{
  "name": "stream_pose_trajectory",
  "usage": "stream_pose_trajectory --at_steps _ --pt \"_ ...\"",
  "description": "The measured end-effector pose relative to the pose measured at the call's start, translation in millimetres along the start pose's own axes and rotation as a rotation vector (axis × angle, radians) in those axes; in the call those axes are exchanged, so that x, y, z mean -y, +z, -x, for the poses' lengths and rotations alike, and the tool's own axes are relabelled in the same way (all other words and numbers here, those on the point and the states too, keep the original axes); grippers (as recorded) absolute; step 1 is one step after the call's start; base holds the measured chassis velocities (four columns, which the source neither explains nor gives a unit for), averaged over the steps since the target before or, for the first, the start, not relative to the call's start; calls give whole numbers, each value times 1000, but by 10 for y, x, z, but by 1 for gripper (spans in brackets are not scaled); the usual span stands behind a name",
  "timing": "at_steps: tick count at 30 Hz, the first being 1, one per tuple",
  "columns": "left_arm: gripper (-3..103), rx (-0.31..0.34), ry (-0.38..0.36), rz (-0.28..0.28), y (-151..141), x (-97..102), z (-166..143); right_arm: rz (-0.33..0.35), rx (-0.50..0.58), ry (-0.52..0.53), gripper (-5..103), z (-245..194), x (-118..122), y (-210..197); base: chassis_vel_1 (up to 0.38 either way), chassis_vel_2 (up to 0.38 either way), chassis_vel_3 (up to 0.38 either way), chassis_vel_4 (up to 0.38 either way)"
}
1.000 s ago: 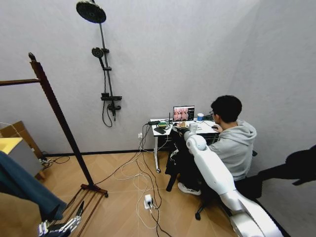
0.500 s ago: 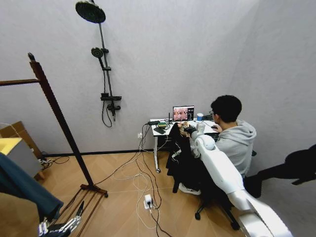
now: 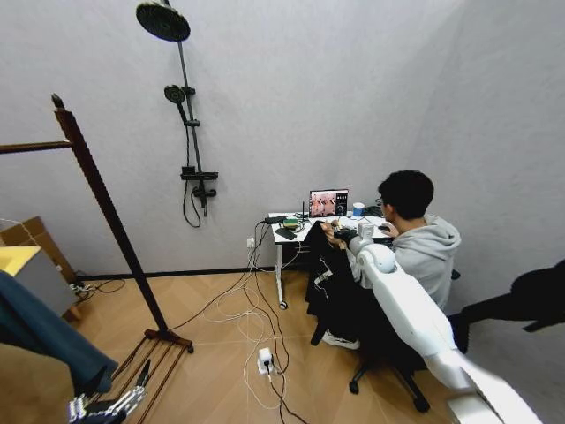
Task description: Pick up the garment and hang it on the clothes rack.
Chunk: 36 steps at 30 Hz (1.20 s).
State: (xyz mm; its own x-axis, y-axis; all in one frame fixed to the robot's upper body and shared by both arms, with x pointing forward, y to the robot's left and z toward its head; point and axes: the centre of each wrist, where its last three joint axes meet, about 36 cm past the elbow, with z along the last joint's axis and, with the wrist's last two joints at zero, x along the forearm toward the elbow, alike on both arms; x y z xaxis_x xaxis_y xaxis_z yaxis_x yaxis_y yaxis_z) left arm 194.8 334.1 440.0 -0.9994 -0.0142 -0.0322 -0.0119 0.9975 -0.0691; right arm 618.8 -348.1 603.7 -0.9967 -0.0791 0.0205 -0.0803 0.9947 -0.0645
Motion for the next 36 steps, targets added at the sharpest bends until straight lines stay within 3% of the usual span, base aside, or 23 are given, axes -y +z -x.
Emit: stream_pose_trajectory --at_steps 6,8,14,22,31,36 --pt "100 0 0 0 0 0 0 28 65 -120 10 -306 -147 -197 31 26 34 25" --pt "100 0 0 0 0 0 0 43 114 -218 10 -480 -254 -340 75 67 82 67" --pt "100 0 0 0 0 0 0 39 180 -326 10 -717 -387 -591 89 86 76 83" --pt "100 0 0 0 0 0 0 20 228 -326 10 -881 -254 -856 107 111 111 109" --pt "100 0 0 0 0 0 0 26 223 -283 10 -947 27 -795 103 121 131 118" --pt "100 0 0 0 0 0 0 19 232 -286 10 -1021 38 -796 66 170 177 70"
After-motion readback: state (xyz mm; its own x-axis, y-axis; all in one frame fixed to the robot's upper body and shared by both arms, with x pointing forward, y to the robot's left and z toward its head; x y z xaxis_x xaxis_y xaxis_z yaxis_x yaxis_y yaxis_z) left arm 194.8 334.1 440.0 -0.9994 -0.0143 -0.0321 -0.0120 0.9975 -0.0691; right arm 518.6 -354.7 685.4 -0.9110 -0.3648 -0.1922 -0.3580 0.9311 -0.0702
